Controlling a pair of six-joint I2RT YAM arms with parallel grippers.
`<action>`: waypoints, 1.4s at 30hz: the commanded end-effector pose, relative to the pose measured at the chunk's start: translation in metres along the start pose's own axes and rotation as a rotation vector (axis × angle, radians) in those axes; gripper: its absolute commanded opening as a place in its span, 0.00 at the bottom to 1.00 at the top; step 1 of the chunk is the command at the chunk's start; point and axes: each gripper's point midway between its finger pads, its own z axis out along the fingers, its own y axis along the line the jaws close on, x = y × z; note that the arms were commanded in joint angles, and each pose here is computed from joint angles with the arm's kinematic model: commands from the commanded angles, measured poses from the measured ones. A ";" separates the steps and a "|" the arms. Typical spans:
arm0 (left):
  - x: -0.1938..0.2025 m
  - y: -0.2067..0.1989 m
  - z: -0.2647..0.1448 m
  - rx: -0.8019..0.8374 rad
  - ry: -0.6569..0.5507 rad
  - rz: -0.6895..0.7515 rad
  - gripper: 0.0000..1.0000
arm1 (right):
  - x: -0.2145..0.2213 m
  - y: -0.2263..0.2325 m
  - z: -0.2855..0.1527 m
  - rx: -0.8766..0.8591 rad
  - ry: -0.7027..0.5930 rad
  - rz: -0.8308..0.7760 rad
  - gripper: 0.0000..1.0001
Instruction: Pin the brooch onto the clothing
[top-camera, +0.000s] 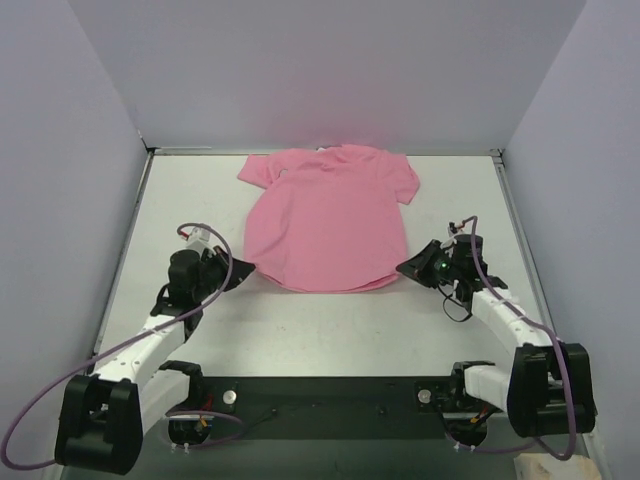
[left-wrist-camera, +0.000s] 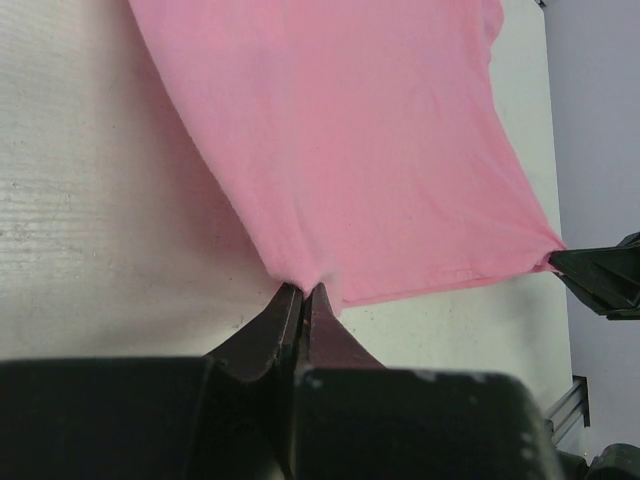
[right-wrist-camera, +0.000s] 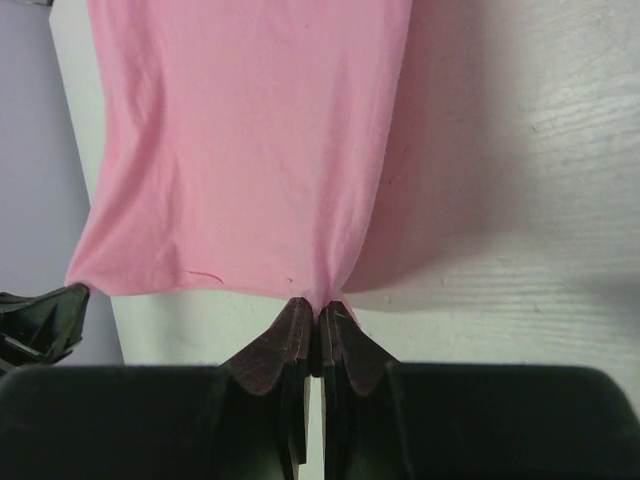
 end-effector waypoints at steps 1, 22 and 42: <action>-0.002 -0.004 -0.012 -0.011 -0.020 -0.017 0.00 | 0.021 -0.019 -0.023 0.126 0.067 -0.020 0.00; 0.033 0.021 -0.073 -0.194 -0.008 -0.147 0.00 | 0.076 -0.063 -0.075 0.378 0.133 0.144 0.00; 0.086 0.024 -0.091 -0.354 0.209 -0.203 0.00 | 0.101 -0.075 -0.104 0.471 0.189 0.171 0.00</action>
